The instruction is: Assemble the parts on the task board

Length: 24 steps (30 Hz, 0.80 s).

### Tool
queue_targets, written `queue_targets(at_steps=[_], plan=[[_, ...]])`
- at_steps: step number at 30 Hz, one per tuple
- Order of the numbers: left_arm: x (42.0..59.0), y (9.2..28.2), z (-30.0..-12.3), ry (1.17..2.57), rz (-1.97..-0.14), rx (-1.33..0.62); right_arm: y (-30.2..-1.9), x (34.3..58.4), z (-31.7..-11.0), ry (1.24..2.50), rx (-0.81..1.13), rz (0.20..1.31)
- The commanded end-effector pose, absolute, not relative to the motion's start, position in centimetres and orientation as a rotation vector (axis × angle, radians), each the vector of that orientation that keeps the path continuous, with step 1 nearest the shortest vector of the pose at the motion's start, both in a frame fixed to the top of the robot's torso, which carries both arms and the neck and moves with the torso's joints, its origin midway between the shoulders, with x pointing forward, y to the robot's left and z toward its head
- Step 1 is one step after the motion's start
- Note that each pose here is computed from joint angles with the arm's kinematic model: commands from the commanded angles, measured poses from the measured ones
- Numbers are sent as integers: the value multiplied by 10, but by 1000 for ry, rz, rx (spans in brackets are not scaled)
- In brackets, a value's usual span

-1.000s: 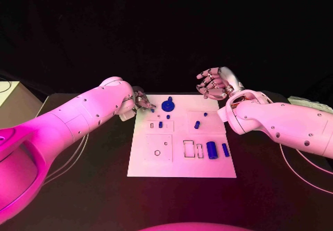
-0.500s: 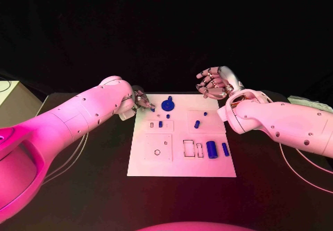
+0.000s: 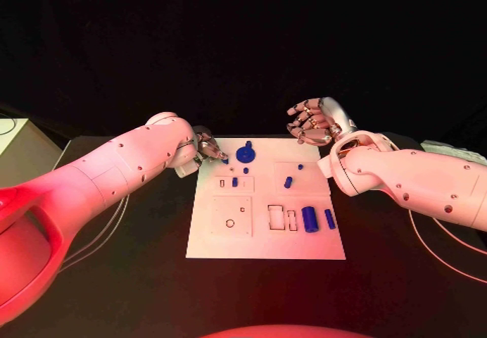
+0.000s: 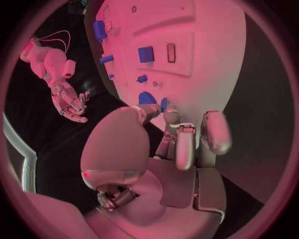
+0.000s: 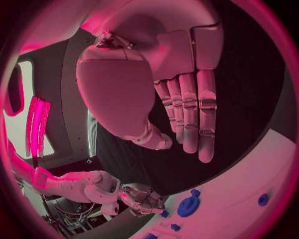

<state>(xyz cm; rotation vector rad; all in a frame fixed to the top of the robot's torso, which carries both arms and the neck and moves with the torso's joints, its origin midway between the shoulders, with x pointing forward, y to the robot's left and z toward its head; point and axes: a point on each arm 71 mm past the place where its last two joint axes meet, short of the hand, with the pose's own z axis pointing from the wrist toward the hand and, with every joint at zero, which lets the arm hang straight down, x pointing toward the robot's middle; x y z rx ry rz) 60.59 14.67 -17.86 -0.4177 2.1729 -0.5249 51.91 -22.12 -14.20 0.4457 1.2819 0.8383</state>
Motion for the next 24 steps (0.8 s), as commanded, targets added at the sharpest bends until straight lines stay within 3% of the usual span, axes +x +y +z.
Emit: queue_targets(at_steps=[1, 12, 24], plan=[[604, 144, -178, 2180, -580, -444, -221, 519, -142, 1283, 439, 842], [595, 149, -170, 2173, -596, -457, -224, 521, -142, 1283, 443, 833], [572, 162, -158, 2168, -585, -405, -231, 522, -144, 1281, 451, 815]])
